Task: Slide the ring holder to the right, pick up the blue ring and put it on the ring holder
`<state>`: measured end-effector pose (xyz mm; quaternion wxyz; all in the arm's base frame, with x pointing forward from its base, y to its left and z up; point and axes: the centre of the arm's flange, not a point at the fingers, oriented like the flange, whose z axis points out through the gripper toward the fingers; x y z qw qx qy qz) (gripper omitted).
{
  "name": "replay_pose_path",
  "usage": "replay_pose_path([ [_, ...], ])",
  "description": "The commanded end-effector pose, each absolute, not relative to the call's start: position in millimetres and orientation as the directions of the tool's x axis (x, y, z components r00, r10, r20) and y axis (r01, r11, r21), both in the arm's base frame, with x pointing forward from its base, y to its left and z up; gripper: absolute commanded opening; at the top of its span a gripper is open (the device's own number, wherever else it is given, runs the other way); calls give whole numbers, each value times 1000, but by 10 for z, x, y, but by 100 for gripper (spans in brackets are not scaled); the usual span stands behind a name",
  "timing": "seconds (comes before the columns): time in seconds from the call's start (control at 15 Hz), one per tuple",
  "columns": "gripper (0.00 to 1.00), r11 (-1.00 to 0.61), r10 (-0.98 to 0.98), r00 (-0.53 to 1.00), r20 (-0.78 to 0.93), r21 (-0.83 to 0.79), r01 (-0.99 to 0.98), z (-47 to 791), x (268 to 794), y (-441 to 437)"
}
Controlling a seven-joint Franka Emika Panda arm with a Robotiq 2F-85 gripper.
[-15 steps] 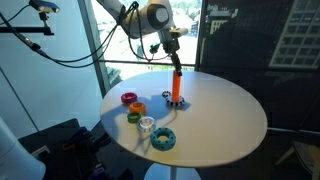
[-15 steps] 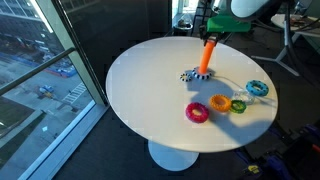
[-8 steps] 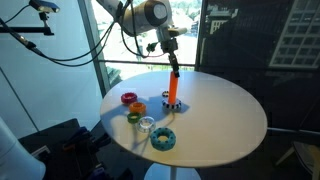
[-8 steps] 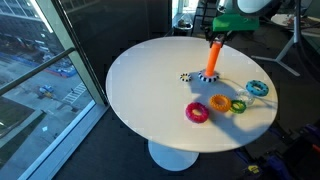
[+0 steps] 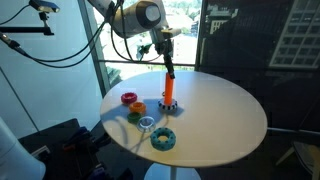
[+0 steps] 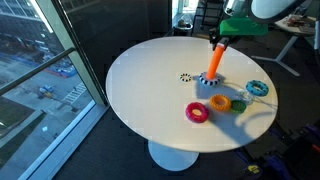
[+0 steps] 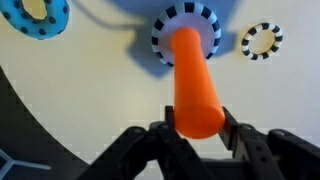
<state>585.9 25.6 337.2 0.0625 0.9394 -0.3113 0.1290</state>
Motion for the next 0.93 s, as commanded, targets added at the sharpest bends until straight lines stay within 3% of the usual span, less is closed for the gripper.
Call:
replay_pose_path([
  [0.0, 20, -799, -570, 759, 315, 1, -601, 3400, 5626, 253],
  [0.8, 20, -805, -557, 771, 309, 25, -592, 3406, 5354, 214],
  [0.87, 70, -809, -552, 774, 310, 29, -588, 3403, 5339, 213],
])
